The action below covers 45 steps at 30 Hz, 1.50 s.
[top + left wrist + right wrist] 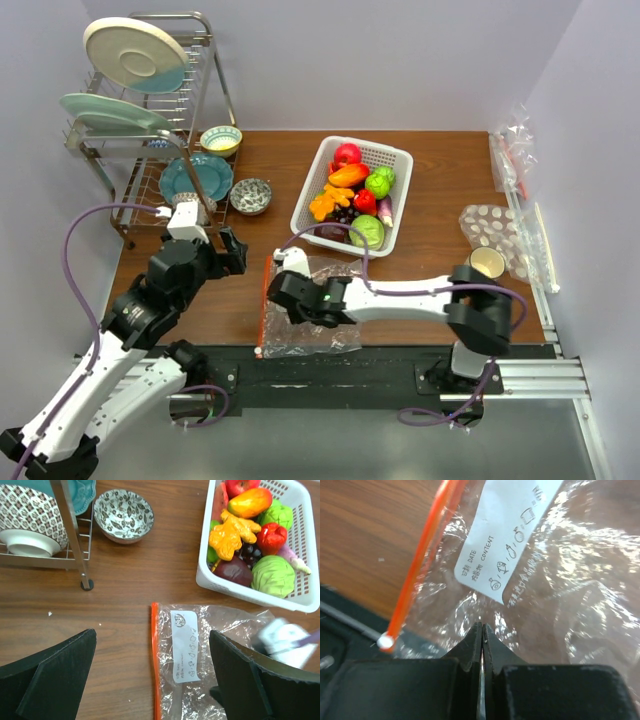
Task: Place the food in the zip-top bag and seal the zipper
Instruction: Pick up the zipper food storage bag at the center of the board.
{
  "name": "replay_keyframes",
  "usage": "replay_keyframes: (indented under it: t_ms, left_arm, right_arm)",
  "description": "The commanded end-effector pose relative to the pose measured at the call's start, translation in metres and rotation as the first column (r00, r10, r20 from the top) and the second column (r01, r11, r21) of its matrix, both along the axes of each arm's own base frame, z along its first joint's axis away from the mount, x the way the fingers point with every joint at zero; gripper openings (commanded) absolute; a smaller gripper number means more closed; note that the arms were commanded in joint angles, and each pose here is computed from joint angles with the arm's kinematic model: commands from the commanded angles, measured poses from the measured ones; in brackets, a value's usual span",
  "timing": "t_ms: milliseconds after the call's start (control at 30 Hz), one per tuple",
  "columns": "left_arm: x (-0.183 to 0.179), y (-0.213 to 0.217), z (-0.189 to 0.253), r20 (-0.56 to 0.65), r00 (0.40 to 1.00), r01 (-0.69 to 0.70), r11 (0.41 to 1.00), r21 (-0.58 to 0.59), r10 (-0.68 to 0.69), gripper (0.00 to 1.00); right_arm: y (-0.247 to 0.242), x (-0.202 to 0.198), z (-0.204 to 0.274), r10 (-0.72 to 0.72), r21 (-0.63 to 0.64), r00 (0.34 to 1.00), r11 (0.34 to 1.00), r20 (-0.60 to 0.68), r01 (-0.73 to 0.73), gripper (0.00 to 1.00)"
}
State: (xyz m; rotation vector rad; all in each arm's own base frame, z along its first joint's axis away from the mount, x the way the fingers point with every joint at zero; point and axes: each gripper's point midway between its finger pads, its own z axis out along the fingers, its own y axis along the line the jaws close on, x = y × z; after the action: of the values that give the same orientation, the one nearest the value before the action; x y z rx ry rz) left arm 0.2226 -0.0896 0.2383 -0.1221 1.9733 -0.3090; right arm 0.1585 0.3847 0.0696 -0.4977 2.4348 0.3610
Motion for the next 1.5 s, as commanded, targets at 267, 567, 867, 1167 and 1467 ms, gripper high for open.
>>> replay_keyframes:
  t_ms: [267,567,867,1167,1467]
  left_arm:
    - [0.008,0.004,0.025,0.052,0.998,-0.031,1.0,-0.002,0.031,1.0]
    - [-0.004,0.035,0.091,0.193,0.976,-0.11,0.994,0.016,0.105,1.0]
    - [-0.006,0.04,0.092,0.203,0.972,-0.123,0.992,0.02,0.117,1.0]
    - [-0.005,0.039,0.084,0.194,0.975,-0.118,0.992,0.038,0.109,1.0]
    - [-0.005,0.032,0.082,0.185,0.979,-0.087,0.996,0.025,0.081,1.0]
  right_arm:
    - [0.03,0.0,0.044,0.046,0.213,0.999,0.976,-0.001,-0.045,0.72]
    - [0.07,0.012,0.033,-0.004,0.244,1.0,0.97,-0.027,0.011,0.59]
    - [0.083,0.024,0.016,-0.032,0.186,0.999,0.982,-0.007,0.032,0.54]
    - [0.088,0.023,-0.015,-0.028,0.111,0.999,0.993,-0.037,0.032,0.3]
    - [0.079,0.021,0.022,-0.018,0.16,1.0,0.987,-0.011,0.019,0.0]
